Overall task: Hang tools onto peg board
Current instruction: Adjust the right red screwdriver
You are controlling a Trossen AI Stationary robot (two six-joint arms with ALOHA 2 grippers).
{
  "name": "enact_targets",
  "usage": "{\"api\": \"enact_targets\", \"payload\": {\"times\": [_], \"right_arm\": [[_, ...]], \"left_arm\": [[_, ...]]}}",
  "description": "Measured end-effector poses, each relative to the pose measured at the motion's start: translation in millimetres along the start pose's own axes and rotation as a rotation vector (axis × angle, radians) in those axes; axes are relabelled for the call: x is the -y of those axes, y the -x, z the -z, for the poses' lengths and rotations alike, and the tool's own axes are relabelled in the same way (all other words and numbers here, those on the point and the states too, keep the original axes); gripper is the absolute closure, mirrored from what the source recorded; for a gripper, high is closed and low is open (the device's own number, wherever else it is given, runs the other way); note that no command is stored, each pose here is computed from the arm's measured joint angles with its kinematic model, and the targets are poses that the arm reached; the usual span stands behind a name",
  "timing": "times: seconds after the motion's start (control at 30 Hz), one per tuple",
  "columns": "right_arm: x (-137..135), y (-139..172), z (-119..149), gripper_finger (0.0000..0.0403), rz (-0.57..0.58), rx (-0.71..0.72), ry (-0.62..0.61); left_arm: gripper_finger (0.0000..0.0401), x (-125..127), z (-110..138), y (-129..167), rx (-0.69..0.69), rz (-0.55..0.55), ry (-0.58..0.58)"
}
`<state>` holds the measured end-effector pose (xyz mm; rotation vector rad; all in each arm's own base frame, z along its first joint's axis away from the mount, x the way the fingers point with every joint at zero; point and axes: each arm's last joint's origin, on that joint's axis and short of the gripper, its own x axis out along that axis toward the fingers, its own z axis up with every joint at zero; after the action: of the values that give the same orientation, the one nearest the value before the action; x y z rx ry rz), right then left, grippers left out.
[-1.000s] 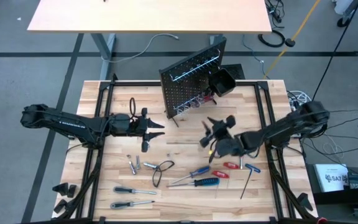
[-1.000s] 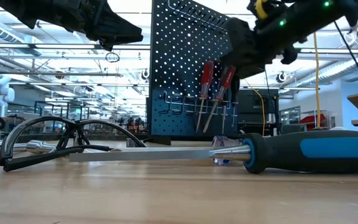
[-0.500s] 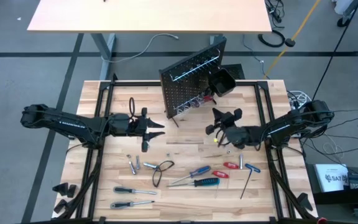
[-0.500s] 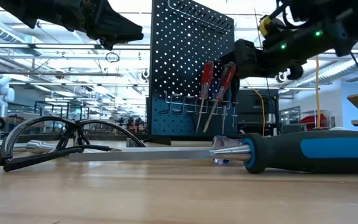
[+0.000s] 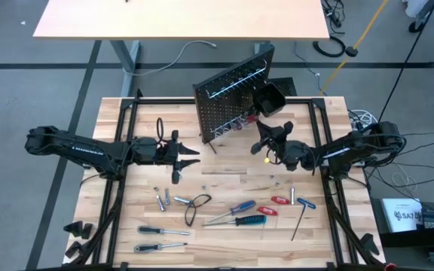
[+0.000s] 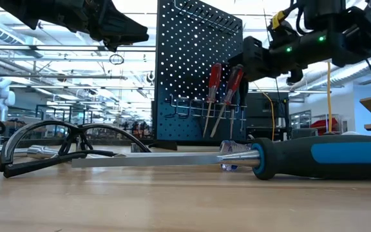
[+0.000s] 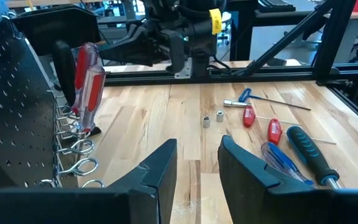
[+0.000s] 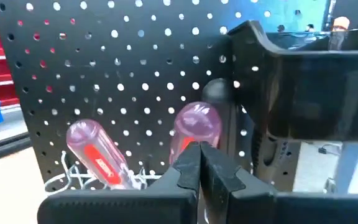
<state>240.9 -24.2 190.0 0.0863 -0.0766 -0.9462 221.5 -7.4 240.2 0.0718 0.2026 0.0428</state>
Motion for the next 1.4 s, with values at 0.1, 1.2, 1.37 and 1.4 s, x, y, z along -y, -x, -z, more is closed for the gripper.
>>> {"api": "enact_targets", "payload": {"times": [0.1, 1.2, 1.37, 1.4], "right_arm": [[1.6, -3.3, -2.4, 0.0403, -0.027, 0.015, -0.018], [13.6, -15.0, 1.9, 0.0403, 0.063, -0.013, -0.053], [8.5, -18.9, -4.6, 0.0403, 0.004, -0.001, -0.076], [7.4, -19.6, -6.0, 0.0403, -0.004, 0.001, -0.078]], "left_arm": [[0.028, 0.0, 0.1, 0.0, -0.001, 0.0, 0.0], [0.028, 0.1, 1.8, 0.0, -0.018, 0.001, -0.003], [0.028, 0.1, 1.7, 0.0, -0.018, 0.001, -0.003], [0.028, 0.1, 1.7, 0.0, -0.018, 0.0, -0.003]]}}
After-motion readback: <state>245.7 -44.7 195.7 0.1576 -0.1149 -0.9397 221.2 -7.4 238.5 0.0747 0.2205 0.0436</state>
